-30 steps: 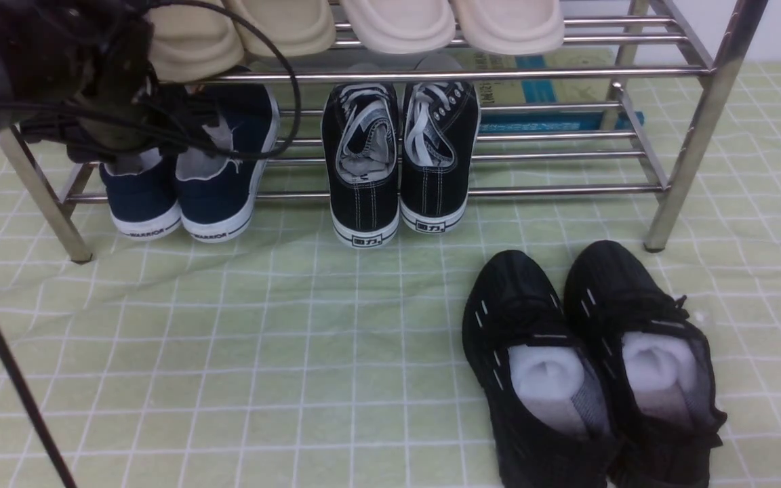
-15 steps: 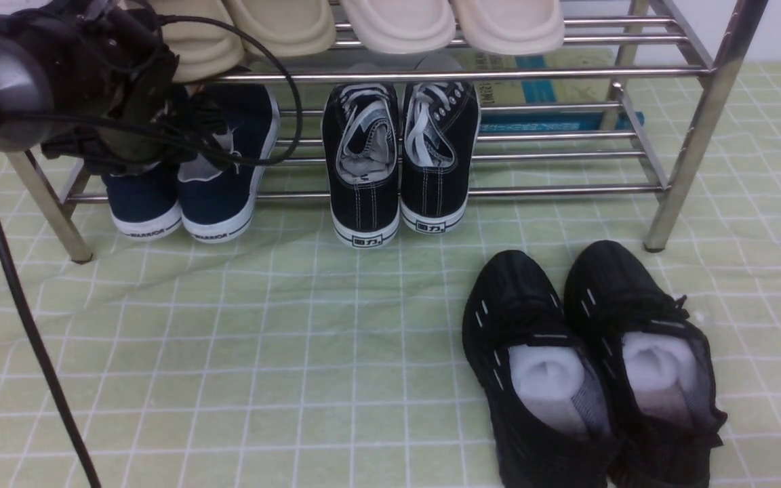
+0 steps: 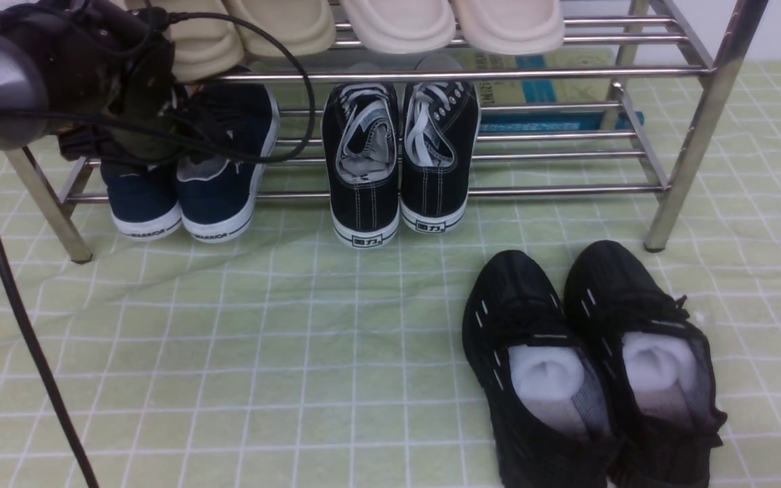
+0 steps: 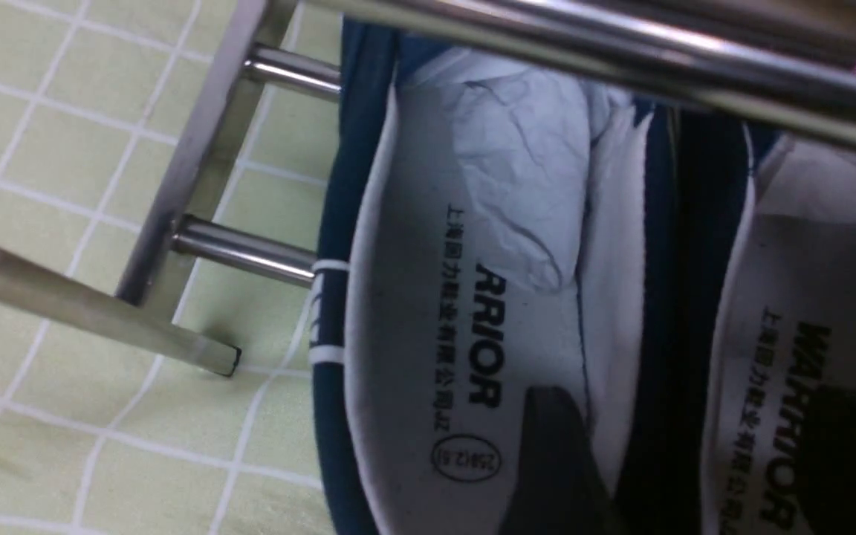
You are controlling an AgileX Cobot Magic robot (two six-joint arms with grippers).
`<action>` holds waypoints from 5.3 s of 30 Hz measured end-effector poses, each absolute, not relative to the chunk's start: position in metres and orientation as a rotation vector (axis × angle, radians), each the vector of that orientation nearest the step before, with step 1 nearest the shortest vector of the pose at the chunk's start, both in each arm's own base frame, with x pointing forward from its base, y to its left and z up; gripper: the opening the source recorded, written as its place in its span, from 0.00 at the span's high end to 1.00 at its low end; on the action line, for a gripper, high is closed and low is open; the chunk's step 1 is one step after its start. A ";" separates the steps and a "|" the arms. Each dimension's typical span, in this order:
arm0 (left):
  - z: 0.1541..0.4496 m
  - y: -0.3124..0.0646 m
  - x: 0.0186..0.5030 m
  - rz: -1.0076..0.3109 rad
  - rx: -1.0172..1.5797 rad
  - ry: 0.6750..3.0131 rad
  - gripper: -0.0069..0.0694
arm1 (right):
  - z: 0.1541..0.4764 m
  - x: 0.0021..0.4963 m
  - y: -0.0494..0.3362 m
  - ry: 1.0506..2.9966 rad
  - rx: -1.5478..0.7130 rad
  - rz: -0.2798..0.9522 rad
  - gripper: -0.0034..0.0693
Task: Take the shoes off the shelf with your hand from the green coffee tablecloth.
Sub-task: 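Grasp the leftmost shoe on the bottom shelf of the shoe rack with the left gripper, then set the held shoe down on the floor in front of the rack with the left gripper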
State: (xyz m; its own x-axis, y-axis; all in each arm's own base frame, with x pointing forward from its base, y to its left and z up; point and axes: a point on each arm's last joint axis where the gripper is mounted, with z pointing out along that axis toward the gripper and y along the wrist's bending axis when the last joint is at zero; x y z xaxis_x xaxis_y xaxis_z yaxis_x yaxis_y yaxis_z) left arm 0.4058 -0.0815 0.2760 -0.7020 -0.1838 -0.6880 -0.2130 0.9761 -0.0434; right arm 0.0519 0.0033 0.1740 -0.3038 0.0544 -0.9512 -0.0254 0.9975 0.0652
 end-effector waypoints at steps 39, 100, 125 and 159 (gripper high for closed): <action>0.282 -0.081 0.398 0.059 -0.270 2.406 0.80 | 0.174 0.052 0.003 1.878 0.021 0.079 0.82; 0.302 -0.030 0.173 0.008 0.028 2.377 0.80 | 0.174 0.052 0.003 1.878 0.021 0.079 0.70; 0.252 -0.022 0.186 0.121 -0.018 2.187 0.80 | 0.174 0.052 0.003 1.878 0.021 0.079 0.66; 0.196 -0.026 0.196 0.215 -0.129 2.636 0.43 | 0.174 0.052 0.003 1.878 0.021 0.079 0.63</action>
